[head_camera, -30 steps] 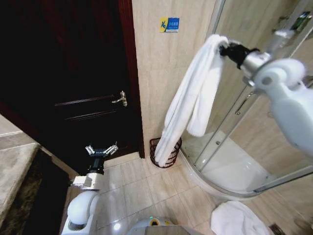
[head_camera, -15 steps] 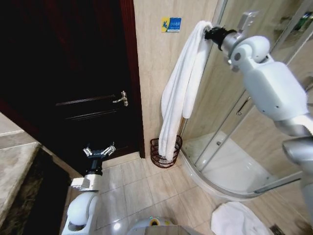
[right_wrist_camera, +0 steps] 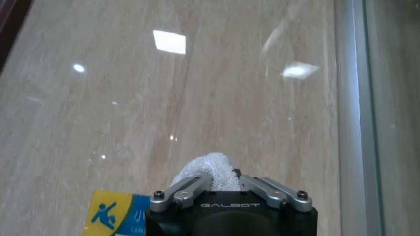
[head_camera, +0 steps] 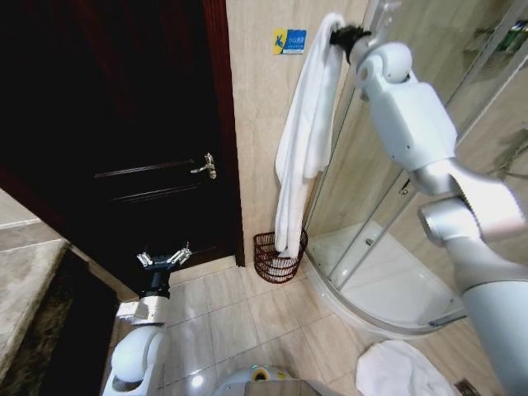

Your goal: Discard the used towel into the hamper.

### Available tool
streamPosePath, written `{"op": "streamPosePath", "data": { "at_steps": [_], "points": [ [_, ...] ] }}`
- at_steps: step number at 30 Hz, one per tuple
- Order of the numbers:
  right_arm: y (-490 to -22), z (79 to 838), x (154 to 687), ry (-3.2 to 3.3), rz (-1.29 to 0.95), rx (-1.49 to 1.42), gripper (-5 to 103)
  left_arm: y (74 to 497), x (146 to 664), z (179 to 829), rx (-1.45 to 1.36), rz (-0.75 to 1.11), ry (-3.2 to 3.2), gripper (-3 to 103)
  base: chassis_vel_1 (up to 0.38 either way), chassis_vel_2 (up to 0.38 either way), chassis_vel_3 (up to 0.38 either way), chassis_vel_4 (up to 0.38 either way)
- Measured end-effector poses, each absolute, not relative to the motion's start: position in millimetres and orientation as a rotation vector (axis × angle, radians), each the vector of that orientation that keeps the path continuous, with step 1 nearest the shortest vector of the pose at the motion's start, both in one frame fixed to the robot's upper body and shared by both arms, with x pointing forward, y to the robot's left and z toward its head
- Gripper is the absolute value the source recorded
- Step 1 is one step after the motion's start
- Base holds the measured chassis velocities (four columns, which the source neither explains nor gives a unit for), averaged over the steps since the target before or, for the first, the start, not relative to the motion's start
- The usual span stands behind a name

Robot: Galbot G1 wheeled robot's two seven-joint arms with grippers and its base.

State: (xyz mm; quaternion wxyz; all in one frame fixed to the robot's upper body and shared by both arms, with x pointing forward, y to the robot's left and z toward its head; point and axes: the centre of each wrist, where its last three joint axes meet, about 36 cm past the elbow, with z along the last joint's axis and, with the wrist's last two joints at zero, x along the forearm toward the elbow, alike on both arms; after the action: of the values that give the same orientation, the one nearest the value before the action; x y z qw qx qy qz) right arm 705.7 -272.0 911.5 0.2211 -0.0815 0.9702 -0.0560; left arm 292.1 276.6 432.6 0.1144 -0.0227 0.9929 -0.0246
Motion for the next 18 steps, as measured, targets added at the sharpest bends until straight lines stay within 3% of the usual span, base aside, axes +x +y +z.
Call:
{"op": "streamPosePath", "data": {
  "at_steps": [18],
  "points": [
    [-295.3,846.9,713.3,2.747,-0.151,-0.219,3,269.5,294.3,428.5,-0.04,-0.051,2.932,100,0.0,0.0,0.0,0.0]
  ]
}}
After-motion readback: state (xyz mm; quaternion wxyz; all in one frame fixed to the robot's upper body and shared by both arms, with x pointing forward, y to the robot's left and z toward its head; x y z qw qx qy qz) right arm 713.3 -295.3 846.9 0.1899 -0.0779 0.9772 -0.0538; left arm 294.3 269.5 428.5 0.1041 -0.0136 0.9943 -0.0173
